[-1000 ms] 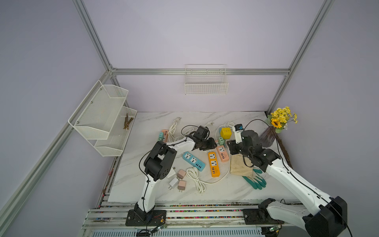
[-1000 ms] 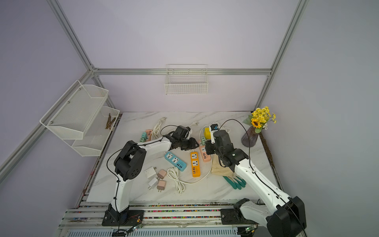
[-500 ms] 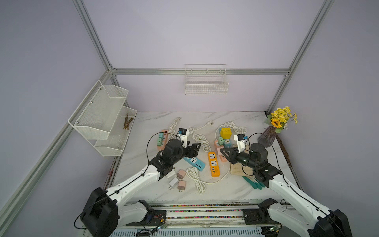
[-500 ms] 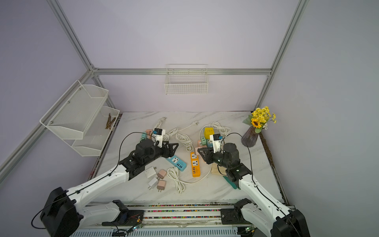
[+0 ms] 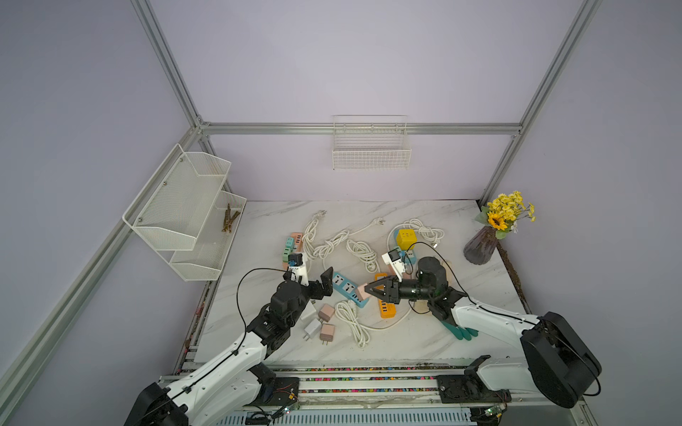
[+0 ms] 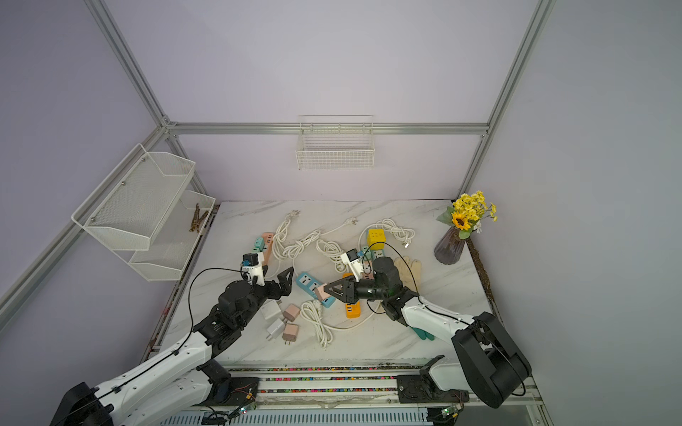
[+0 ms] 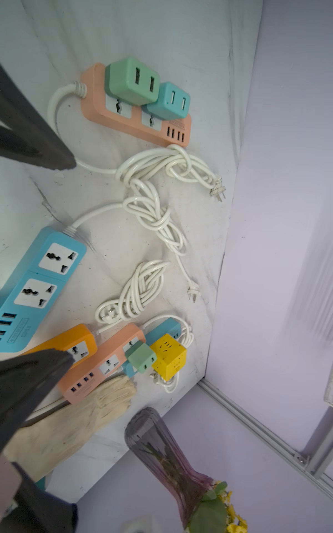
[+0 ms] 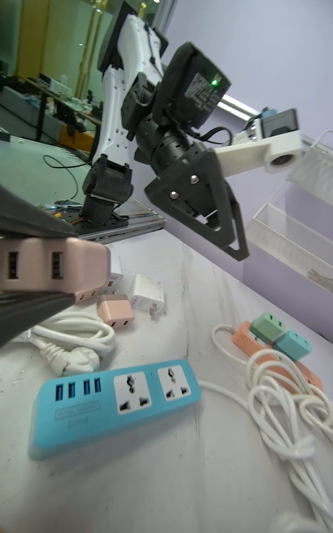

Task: Pull the plug off the socket
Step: Place the plug at the center of the board.

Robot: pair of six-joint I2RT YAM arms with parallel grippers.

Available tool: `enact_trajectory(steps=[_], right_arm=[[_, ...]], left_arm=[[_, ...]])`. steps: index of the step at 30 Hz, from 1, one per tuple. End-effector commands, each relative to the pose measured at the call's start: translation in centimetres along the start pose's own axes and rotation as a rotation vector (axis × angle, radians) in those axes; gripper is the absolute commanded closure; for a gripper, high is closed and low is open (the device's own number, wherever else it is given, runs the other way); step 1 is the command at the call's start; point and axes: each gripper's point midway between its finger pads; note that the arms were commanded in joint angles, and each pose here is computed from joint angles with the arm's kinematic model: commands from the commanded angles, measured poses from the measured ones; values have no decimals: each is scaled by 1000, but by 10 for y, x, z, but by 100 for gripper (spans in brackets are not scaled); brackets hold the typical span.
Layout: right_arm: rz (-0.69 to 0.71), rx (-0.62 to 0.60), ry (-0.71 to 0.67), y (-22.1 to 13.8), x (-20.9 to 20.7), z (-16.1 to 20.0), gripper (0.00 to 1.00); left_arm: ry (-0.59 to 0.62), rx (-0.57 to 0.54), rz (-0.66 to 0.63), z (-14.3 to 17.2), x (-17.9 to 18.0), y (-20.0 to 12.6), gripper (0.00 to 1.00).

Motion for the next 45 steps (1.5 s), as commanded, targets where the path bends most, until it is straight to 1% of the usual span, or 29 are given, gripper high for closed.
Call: enact_trajectory(steps=[1, 6, 8, 10, 15, 18, 23, 28, 32, 36, 41, 43, 45], right_arm=[[7, 62, -63, 19, 2, 9, 80], [11, 111, -48, 43, 0, 23, 80], [18, 112, -46, 50, 0, 23, 79], [41, 136, -10, 63, -11, 33, 78], [115, 173, 54, 94, -32, 36, 78], [193, 229, 53, 114, -47, 38, 78], [253, 277, 50, 142, -66, 33, 76], [273, 314, 42, 164, -75, 32, 74], [271, 361, 35, 176, -75, 40, 72], [287, 398, 7, 181, -72, 44, 61], [338, 398, -45, 175, -72, 32, 49], [362, 392, -74, 169, -71, 24, 46], [385, 384, -105, 162, -69, 15, 45]], left_arm=[[-75, -120, -49, -21, 14, -9, 0], [-120, -159, -112, -24, 32, -13, 0], [-129, -169, -129, -25, 37, -13, 0], [-136, -174, -138, -23, 42, -12, 0], [-145, -182, -166, -23, 51, -12, 0], [-147, -188, -165, -24, 51, -13, 0], [-151, -203, -160, -28, 51, -17, 0], [-158, -219, -147, -31, 49, -21, 0], [-165, -219, -136, -32, 48, -21, 0], [-166, -211, -128, -30, 46, -20, 0], [-169, -204, -113, -29, 43, -19, 0], [-169, -203, -111, -29, 43, -19, 0], [-170, -205, -104, -30, 42, -20, 0]])
Point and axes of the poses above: each gripper's point midway between its finger pads, its own y axis out along the fingers, its own x axis along the line the jaws close on, z = x × y, and after that the axes turned 15 degrees about -y, right-handed
